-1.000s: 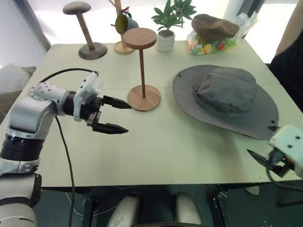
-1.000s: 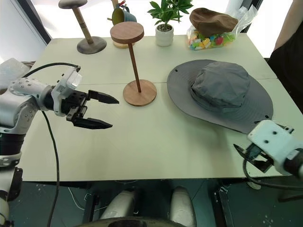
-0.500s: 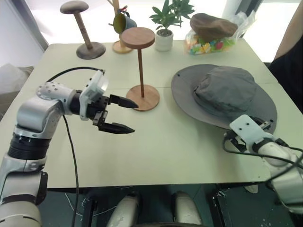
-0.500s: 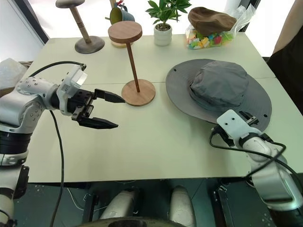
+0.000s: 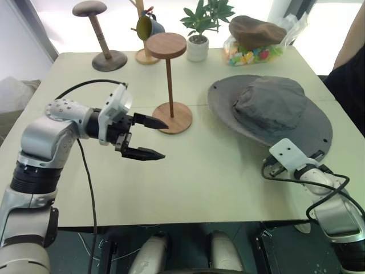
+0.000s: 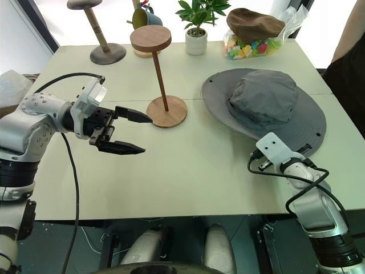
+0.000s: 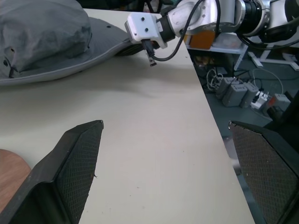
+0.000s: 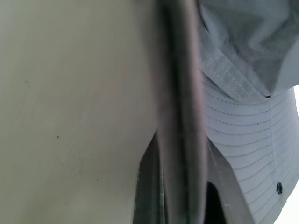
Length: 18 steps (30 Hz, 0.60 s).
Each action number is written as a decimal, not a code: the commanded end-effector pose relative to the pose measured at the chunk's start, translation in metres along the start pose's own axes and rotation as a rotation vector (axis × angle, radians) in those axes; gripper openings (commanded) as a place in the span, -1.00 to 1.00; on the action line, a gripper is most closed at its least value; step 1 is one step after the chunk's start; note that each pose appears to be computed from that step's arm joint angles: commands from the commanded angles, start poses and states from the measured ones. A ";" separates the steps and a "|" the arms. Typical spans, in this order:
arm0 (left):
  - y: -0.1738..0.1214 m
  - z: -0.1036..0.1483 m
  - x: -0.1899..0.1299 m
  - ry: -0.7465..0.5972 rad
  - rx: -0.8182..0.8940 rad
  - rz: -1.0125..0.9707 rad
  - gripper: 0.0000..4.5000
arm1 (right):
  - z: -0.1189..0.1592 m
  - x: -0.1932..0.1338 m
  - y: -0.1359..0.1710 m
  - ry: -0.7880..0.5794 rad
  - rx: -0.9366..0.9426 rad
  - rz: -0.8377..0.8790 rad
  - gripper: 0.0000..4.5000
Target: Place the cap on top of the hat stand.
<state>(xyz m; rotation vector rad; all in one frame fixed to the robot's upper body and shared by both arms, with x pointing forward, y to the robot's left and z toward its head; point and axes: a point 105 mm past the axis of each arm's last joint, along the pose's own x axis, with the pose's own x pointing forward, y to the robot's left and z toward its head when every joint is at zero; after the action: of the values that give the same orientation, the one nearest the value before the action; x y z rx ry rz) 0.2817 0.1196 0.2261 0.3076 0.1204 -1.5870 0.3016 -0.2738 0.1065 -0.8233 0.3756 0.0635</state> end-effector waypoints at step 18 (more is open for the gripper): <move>0.003 0.053 -0.070 -0.364 -0.089 0.370 1.00 | 0.225 -0.066 -0.164 -0.778 0.415 -0.015 -0.98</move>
<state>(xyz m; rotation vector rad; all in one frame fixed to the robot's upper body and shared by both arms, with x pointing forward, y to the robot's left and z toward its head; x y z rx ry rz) 0.2869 0.1663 0.2800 -0.0391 -0.0767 -1.2624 0.3420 -0.2237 0.3649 -0.3296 -0.2773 0.2458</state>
